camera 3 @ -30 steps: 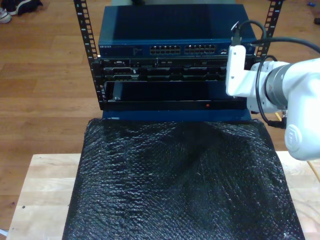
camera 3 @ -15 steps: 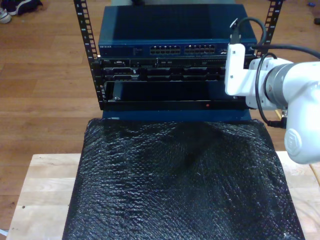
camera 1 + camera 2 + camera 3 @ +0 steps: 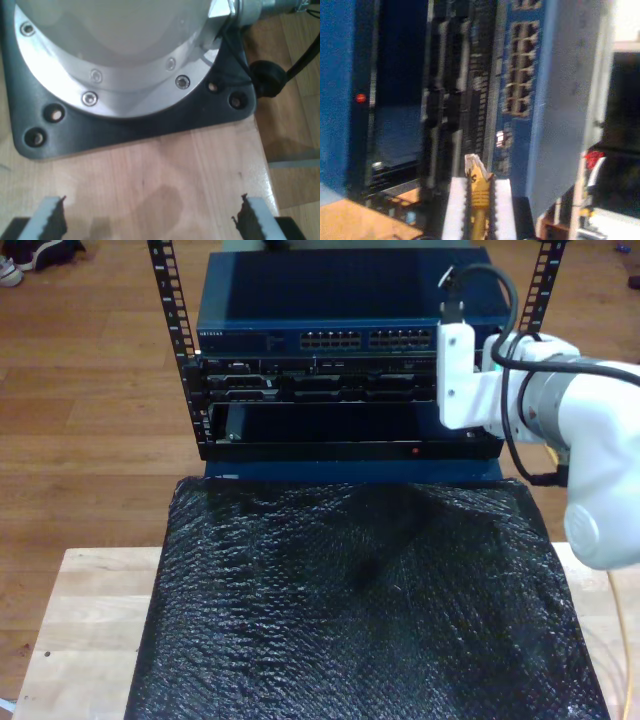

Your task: Grab the cable and plug it in

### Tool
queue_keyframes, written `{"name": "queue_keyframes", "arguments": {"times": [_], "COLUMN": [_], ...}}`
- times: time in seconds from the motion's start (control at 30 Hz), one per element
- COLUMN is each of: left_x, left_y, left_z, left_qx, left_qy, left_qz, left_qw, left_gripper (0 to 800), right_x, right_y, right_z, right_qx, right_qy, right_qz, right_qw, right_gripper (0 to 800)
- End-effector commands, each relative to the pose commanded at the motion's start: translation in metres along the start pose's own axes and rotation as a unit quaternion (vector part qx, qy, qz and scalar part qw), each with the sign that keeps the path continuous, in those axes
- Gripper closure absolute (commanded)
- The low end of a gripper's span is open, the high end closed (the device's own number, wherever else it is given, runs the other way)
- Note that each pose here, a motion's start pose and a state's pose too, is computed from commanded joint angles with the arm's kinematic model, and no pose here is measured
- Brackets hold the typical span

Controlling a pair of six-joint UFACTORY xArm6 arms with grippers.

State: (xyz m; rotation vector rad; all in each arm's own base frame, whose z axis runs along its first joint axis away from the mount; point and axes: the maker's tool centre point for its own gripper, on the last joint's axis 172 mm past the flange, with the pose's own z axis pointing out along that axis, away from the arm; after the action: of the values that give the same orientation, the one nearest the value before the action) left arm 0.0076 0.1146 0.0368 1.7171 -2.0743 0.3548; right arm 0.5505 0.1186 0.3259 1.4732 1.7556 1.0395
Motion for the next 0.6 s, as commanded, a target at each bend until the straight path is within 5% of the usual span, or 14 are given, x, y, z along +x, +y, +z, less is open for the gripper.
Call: {"name": "queue_keyframes", "arguments": {"times": [0.17, 0.6], "left_x": [0.0, 0.0], "left_y": [0.0, 0.0], "left_z": [0.0, 0.0], "left_qx": [0.0, 0.0], "left_qy": [0.0, 0.0], "left_qz": [0.0, 0.0], "left_qw": [1.0, 1.0], "left_gripper": [0, 0], "right_x": [0.0, -0.003], "right_y": [-0.013, 0.001], "right_z": [0.001, -0.011], "right_qx": [0.004, -0.118], "right_qy": [0.002, 0.024], "right_qz": [-0.001, 0.018], "right_qw": [1.0, 0.993], "right_gripper": [800, 800]}}
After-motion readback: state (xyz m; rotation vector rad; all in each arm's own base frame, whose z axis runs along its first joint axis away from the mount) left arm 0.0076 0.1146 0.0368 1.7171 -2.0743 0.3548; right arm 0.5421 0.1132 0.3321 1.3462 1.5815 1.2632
